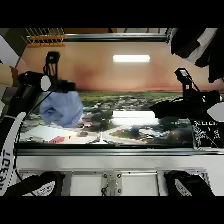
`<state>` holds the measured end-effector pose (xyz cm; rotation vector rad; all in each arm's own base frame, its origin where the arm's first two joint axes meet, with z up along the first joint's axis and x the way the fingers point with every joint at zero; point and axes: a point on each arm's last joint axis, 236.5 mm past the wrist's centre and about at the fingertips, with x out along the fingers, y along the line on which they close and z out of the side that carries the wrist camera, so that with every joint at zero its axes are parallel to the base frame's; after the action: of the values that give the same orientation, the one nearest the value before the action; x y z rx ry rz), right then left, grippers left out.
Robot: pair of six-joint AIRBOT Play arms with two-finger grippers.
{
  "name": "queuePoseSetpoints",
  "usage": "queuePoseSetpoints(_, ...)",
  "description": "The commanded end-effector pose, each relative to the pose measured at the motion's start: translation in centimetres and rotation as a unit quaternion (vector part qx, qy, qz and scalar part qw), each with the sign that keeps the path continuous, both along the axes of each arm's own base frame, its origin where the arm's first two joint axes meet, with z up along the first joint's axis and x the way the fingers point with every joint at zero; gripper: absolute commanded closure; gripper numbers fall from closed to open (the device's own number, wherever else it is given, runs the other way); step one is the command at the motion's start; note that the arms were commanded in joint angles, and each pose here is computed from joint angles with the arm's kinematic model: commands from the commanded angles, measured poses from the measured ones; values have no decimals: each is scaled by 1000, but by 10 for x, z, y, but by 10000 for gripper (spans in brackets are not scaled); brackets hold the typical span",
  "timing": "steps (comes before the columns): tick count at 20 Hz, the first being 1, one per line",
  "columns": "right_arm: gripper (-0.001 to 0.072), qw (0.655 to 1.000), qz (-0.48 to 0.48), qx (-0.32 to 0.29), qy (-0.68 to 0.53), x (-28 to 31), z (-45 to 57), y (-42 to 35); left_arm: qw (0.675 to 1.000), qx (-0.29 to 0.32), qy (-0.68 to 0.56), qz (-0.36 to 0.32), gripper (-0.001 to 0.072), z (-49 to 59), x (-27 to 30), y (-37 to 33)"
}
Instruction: Fold the clothes and pants, and hang the long-sleeved shirts on hangers.
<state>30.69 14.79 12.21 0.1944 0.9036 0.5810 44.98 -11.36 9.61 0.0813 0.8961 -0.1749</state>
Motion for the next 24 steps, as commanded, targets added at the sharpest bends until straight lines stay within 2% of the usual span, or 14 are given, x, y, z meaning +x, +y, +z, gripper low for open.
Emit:
queuePoseSetpoints(1,698,999,8,34,9,-5,7,13,978,-57,-106,-172,699,95,-39,-138)
queuePoseSetpoints(4,700,999,-14,42,-11,5,18,4,952,-59,-114,-278,699,101,-86,-220)
queuePoseSetpoints(6,699,994,-85,59,-36,26,33,-24,942,-55,-95,-317,699,84,-107,-257)
queuePoseSetpoints(7,699,989,-124,70,-43,35,39,-40,940,-49,-82,-327,602,71,-112,-267)
queuePoseSetpoints(8,699,984,-153,77,-46,39,43,-55,941,-46,-73,-328,252,61,-111,-271)
queuePoseSetpoints(9,699,980,-174,77,-50,41,45,-69,948,-50,-57,-309,69,51,-106,-268)
queuePoseSetpoints(12,699,973,-208,75,-60,42,51,-93,978,-71,15,-196,89,20,-72,-223)
queuePoseSetpoints(14,699,972,-213,75,-62,43,51,-97,984,-82,77,-140,89,-8,-58,-194)
queuePoseSetpoints(17,699,973,-212,75,-61,43,51,-96,965,-157,192,-91,90,-53,-57,-189)
queuePoseSetpoints(20,698,973,-212,75,-61,43,51,-96,934,-213,276,-82,89,-100,-66,-216)
queuePoseSetpoints(24,699,973,-209,74,-58,41,50,-95,909,-185,363,-84,90,-171,-98,-236)
